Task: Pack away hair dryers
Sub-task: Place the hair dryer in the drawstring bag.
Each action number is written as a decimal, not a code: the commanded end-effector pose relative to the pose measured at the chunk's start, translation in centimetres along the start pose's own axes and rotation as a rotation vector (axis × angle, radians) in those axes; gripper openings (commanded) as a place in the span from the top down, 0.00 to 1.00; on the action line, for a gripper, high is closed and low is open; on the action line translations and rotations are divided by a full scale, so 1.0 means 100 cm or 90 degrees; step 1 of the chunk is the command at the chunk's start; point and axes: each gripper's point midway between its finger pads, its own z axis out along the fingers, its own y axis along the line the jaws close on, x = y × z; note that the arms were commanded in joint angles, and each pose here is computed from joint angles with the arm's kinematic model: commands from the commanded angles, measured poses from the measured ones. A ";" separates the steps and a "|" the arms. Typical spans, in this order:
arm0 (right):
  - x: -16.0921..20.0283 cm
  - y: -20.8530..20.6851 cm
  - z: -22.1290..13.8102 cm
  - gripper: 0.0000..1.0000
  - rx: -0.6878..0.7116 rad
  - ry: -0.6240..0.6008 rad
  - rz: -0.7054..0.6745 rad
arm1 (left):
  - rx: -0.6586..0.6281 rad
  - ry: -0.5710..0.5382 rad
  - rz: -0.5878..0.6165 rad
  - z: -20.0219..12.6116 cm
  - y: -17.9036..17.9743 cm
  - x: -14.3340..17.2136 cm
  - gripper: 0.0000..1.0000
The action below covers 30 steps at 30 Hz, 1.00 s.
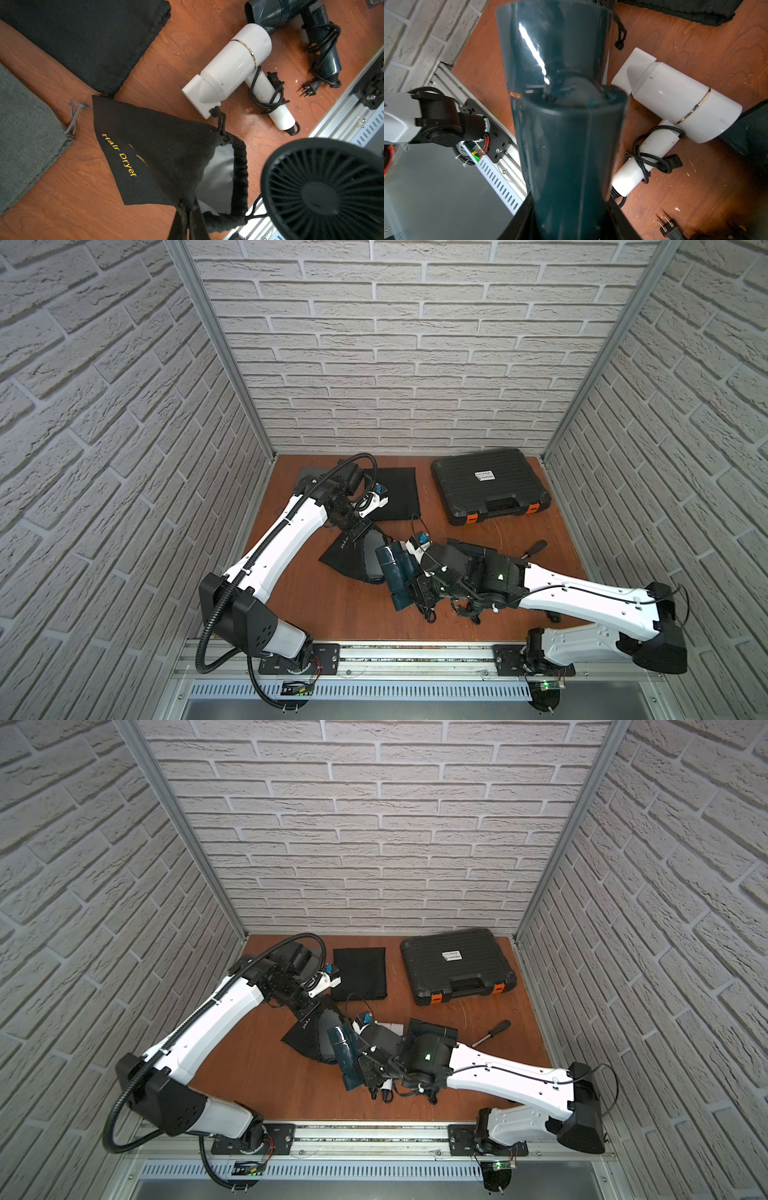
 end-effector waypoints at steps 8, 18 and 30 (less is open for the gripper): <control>-0.030 0.029 0.011 0.97 0.013 -0.052 -0.024 | 0.032 -0.023 -0.016 -0.012 -0.007 -0.010 1.00; -0.028 0.040 0.030 0.97 0.009 -0.011 -0.015 | 0.054 -0.047 -0.008 -0.023 -0.019 -0.007 1.00; -0.036 0.054 0.044 0.97 -0.099 0.020 0.078 | 0.069 -0.057 -0.002 -0.027 -0.029 0.003 1.00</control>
